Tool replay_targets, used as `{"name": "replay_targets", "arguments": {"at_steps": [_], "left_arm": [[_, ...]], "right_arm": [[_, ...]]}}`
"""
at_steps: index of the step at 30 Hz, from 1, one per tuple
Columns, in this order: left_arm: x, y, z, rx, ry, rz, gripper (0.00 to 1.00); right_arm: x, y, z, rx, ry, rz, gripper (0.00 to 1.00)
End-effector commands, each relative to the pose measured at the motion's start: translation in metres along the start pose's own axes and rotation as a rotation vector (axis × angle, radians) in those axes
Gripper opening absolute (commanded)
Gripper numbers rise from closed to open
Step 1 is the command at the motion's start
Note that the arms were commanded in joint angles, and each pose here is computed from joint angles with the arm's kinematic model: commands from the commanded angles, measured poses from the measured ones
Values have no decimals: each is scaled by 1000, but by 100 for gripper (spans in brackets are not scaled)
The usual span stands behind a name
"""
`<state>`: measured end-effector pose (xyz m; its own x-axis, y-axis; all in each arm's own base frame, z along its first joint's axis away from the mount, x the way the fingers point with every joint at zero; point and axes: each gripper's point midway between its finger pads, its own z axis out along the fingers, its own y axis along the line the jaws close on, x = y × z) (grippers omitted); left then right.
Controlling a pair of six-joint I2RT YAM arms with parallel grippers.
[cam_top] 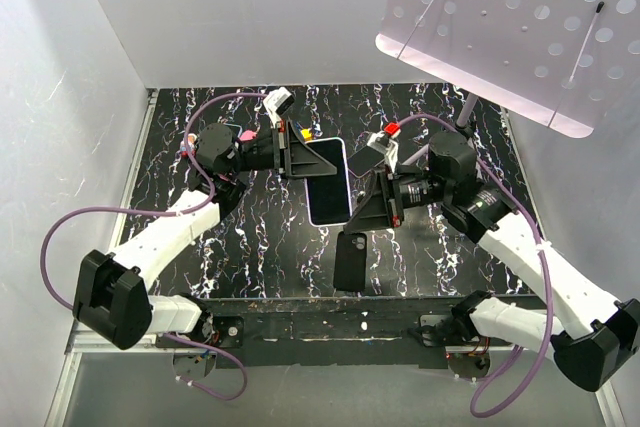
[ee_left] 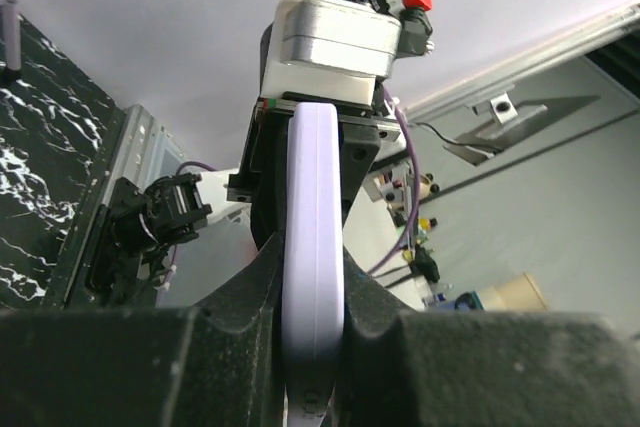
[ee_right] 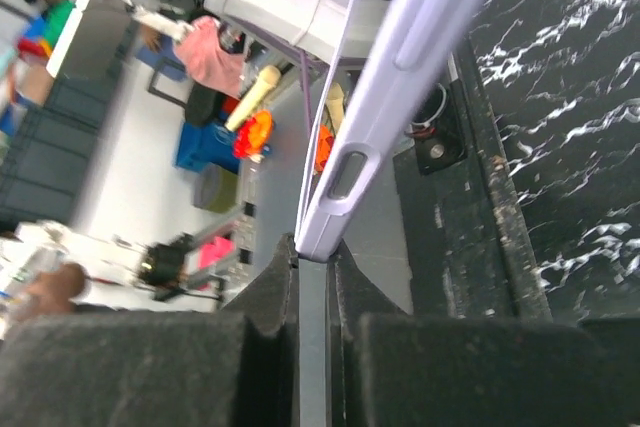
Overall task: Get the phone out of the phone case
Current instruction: Remove the phone case from the phone.
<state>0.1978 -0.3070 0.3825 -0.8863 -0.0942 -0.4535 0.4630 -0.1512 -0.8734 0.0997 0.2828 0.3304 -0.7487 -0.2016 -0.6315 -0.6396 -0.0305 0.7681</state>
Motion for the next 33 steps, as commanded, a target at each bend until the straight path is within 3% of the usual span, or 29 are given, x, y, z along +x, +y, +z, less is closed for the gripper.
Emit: {"name": "replay_targets", "arguments": {"at_steps": [1,3,9,14,15,19,23,27,33], "left_arm": [[10,-61,-5,157,97,81,0],[16,-73,-7,214,139,55,0],[28,-93,-5,303,169,22,0],[18,-85,-5,237,69,54,0],[16,-89,-7,222,36,109,0],[-9,-77,-13,66,-157,233,0],[-14,-74,-14,28,-193,314,0],[-15,-72,-11,65,-167,295,0],[-13,-65,-11,82,-170,255,0]], "right_arm": [[6,21,6,-23,24,-383,1],[8,23,12,28,9,-540,1],[-27,25,28,106,7,-664,1],[-67,24,24,239,-151,-615,1],[-67,14,22,293,-167,-562,4],[-37,-15,8,390,-120,-341,41],[-9,0,6,261,-76,-205,63],[-1,33,4,114,-62,-227,70],[-14,47,6,68,-75,-246,70]]}}
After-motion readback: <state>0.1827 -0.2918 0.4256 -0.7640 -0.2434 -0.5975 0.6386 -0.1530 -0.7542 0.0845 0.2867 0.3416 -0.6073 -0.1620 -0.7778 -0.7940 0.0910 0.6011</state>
